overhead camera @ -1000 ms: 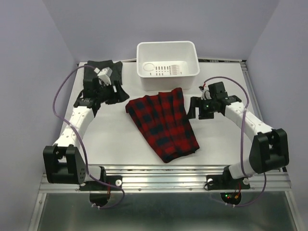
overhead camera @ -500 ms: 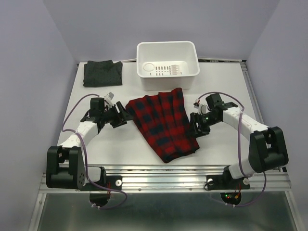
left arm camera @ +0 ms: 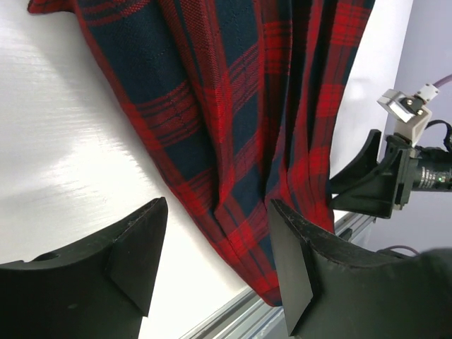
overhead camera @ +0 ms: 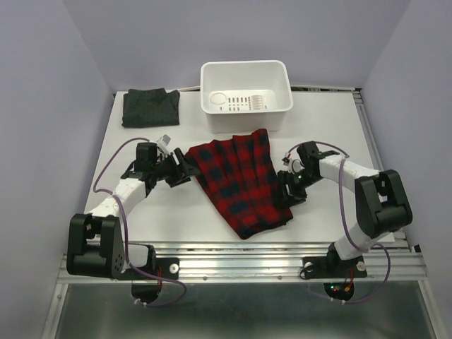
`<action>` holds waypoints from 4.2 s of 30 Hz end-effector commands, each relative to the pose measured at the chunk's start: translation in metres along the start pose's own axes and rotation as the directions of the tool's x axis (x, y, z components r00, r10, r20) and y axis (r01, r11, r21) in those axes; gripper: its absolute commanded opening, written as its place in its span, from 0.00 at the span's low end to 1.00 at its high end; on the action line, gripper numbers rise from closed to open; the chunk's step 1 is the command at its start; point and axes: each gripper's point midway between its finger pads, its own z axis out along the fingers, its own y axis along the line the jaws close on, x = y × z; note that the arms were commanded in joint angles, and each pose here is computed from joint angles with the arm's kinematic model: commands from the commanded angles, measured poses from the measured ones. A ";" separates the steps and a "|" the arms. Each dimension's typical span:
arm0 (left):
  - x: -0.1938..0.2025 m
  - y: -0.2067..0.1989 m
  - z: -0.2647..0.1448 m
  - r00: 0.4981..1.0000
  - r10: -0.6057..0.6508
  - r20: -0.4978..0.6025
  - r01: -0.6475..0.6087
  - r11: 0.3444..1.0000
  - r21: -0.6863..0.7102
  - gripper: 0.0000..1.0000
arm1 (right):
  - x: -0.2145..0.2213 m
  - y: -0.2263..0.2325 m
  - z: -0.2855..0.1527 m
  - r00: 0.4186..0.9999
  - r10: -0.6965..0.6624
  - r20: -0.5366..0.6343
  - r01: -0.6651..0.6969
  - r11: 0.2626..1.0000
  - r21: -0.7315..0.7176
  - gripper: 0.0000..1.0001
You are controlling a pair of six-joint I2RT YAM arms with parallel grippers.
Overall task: Fold and stack the skirts
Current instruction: Fold the skirt
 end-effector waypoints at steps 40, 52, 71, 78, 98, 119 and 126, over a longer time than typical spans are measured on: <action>0.023 -0.091 0.069 0.958 0.276 -0.076 -0.261 0.951 0.167 0.52 | -0.035 -0.066 0.041 0.998 0.027 0.054 -0.040 0.966 0.256 0.01; 0.017 -0.018 0.123 0.951 0.250 -0.180 -0.267 0.961 -0.073 0.20 | -0.053 -0.014 -0.014 0.965 -0.056 0.256 0.010 0.984 0.176 0.14; -0.026 -0.090 0.021 0.560 0.828 0.006 -0.828 0.560 0.035 0.73 | -0.054 -0.002 0.021 0.976 0.024 0.217 -0.019 1.000 -0.025 0.37; -0.042 -0.095 -0.011 0.445 0.891 0.094 -0.895 0.446 0.005 0.63 | 0.002 0.048 0.039 0.990 0.021 0.140 0.012 0.972 -0.234 0.10; -0.042 -0.039 0.090 0.940 0.322 -0.109 -0.270 0.903 0.334 0.50 | -0.117 0.115 -0.006 0.855 -0.236 0.463 0.392 0.877 -0.277 0.72; -0.056 -0.097 -0.052 0.226 0.967 0.116 -0.973 0.218 0.074 0.82 | -0.081 0.137 -0.032 0.820 -0.396 0.413 0.509 0.835 -0.211 0.71; 0.064 -0.088 -0.087 -0.304 0.914 0.270 -0.937 -0.337 0.087 0.45 | 0.006 0.130 -0.022 0.838 -0.487 0.246 0.540 0.805 -0.244 0.58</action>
